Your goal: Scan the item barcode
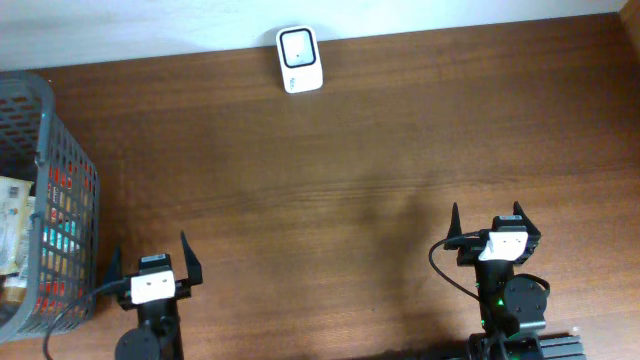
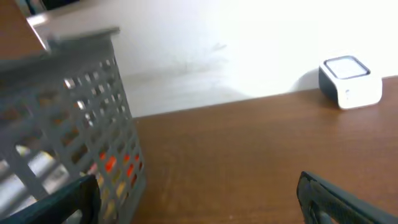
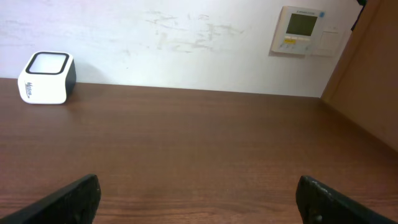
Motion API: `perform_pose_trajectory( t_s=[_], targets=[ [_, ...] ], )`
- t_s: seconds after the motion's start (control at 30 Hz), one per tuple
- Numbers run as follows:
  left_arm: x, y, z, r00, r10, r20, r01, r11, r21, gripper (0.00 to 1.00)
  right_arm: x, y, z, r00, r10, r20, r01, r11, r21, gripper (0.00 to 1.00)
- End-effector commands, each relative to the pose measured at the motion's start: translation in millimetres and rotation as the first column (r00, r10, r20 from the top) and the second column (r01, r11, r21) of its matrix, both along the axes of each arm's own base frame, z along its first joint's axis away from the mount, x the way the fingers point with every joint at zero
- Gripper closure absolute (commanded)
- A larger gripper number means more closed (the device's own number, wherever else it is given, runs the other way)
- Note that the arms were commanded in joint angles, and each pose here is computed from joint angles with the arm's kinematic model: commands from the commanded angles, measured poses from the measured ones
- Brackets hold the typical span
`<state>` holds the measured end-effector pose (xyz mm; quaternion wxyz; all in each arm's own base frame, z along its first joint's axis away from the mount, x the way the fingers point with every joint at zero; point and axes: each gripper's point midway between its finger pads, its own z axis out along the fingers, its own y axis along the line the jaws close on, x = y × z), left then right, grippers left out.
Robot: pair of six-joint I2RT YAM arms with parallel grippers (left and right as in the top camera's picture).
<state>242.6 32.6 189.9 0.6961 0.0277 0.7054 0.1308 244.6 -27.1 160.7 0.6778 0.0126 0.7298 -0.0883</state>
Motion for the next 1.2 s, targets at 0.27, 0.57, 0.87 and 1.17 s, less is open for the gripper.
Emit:
perform_pose_trajectory(
  t_s=[0.27,0.57,0.87,1.17],
  targets=[
    [37,-25,189,0.985,-0.169,-0.019,0.17,0.984,0.059,0.01,0,-1,-2,1.0,-0.007,0.001,0.007,1.0,0.003,0.02],
    [85,-43,276,0.836,-0.314,-0.45,0.282,0.949,-0.14,0.01,0,0,-2,1.0,-0.007,0.001,0.007,1.0,0.003,0.02],
    [91,-35,288,0.849,-0.27,-0.454,0.243,0.963,-0.118,0.01,0,-1,-2,1.0,-0.007,0.001,0.007,1.0,0.003,0.02],
    [83,55,300,0.883,0.266,-0.386,-0.371,0.9,-0.229,0.03,0,-1,-2,1.0,-0.007,0.001,0.007,1.0,0.003,0.01]
  ],
)
